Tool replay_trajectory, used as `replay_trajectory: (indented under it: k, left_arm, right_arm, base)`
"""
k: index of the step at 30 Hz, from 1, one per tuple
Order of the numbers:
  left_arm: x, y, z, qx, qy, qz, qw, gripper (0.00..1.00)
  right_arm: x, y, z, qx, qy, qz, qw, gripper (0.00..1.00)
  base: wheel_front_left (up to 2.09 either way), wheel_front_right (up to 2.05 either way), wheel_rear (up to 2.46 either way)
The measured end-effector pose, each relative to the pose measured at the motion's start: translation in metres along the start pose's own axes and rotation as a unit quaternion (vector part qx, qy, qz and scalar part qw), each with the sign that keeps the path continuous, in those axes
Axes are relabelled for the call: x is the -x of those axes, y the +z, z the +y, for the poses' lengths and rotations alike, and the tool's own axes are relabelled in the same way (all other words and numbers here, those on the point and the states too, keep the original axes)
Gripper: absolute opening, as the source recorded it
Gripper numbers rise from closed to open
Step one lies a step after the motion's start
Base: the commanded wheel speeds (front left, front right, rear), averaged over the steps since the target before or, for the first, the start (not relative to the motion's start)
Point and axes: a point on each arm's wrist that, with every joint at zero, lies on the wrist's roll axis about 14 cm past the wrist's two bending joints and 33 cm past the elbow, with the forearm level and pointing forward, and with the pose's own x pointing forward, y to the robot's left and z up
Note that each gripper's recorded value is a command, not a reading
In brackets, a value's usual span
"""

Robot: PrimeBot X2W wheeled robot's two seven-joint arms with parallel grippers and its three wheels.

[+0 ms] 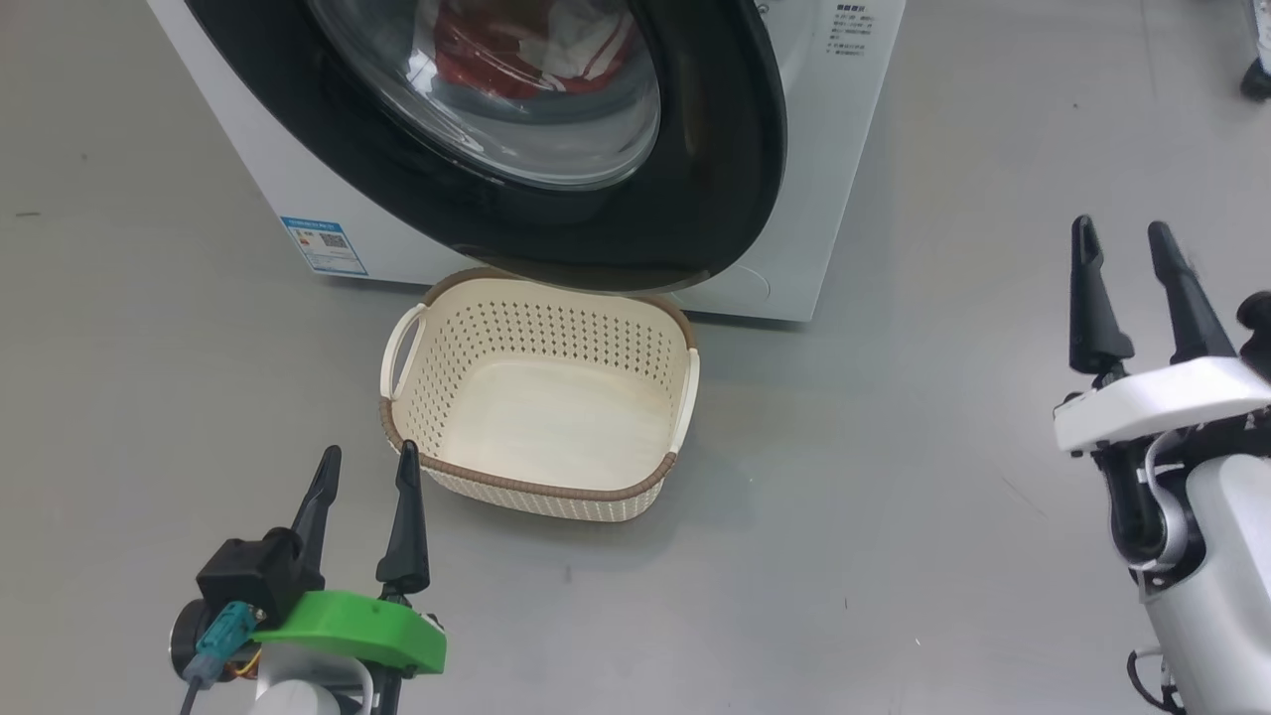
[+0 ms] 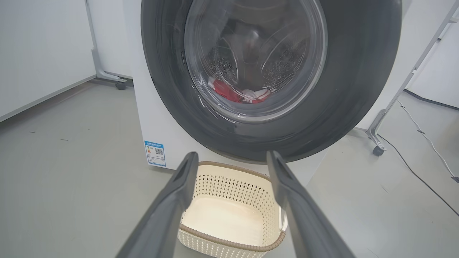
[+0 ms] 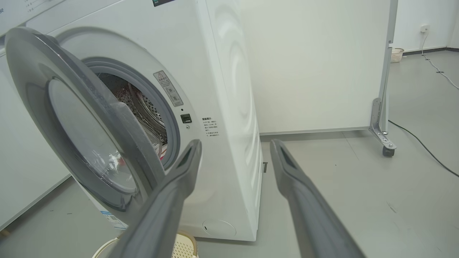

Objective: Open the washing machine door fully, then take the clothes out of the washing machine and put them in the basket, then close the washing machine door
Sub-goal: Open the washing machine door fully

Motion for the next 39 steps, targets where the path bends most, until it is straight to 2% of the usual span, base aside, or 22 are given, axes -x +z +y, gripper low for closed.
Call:
replay_trajectory:
  k: [5,11,20,25,26,27,28,33,35,36,39]
  left_arm:
    - [-0.007,-0.004,-0.001,-0.002,-0.003,0.007,1.0,1.0]
    - [-0.012,-0.007,0.003,-0.004,0.002,0.011,1.0,1.0]
    - [-0.014,-0.011,0.014,-0.001,0.019,0.019,1.0,1.0]
    - [-0.016,-0.014,0.017,0.004,0.024,0.024,0.999,1.0]
    - [-0.016,-0.014,0.017,0.004,0.024,0.024,0.999,1.0]
    - [-0.016,-0.014,0.018,0.003,0.025,0.024,0.999,1.0]
    - [-0.017,-0.014,0.019,0.003,0.027,0.024,0.999,1.0]
    - [-0.018,-0.016,0.027,0.004,0.038,0.028,0.999,1.0]
    - [-0.019,-0.016,0.029,0.003,0.04,0.028,0.999,1.0]
    - [-0.021,-0.015,0.03,0.003,0.041,0.027,0.999,1.0]
    - [-0.022,-0.015,0.032,0.001,0.044,0.027,0.999,1.0]
  right_arm:
    - [-0.023,0.008,-0.005,-0.012,0.003,-0.003,1.0,1.0]
    - [-0.054,0.012,-0.006,-0.066,0.007,-0.001,0.998,1.0]
    - [-0.102,0.014,0.009,-0.185,0.024,0.016,0.982,1.0]
    - [-0.125,0.013,0.014,-0.219,0.034,0.034,0.975,1.0]
    - [-0.125,0.013,0.014,-0.219,0.034,0.034,0.975,0.92]
    - [-0.129,0.012,0.015,-0.225,0.034,0.038,0.973,0.42]
    - [-0.134,0.012,0.017,-0.233,0.037,0.041,0.971,0.0]
    - [-0.154,0.007,0.029,-0.263,0.052,0.066,0.961,0.0]
    - [-0.159,0.0,0.031,-0.287,0.052,0.081,0.953,0.0]
    - [-0.163,-0.009,0.037,-0.314,0.054,0.099,0.943,0.0]
    - [-0.169,-0.017,0.046,-0.336,0.064,0.121,0.932,0.0]
  base:
    - [0.0,0.0,0.0]
    - [0.0,0.0,0.0]
    - [0.0,0.0,0.0]
    - [0.0,0.0,0.0]
    - [0.0,0.0,0.0]
    - [0.0,0.0,0.0]
    - [0.0,0.0,0.0]
    - [0.0,0.0,0.0]
    - [0.0,0.0,0.0]
    - [0.0,0.0,0.0]
    - [0.0,0.0,0.0]
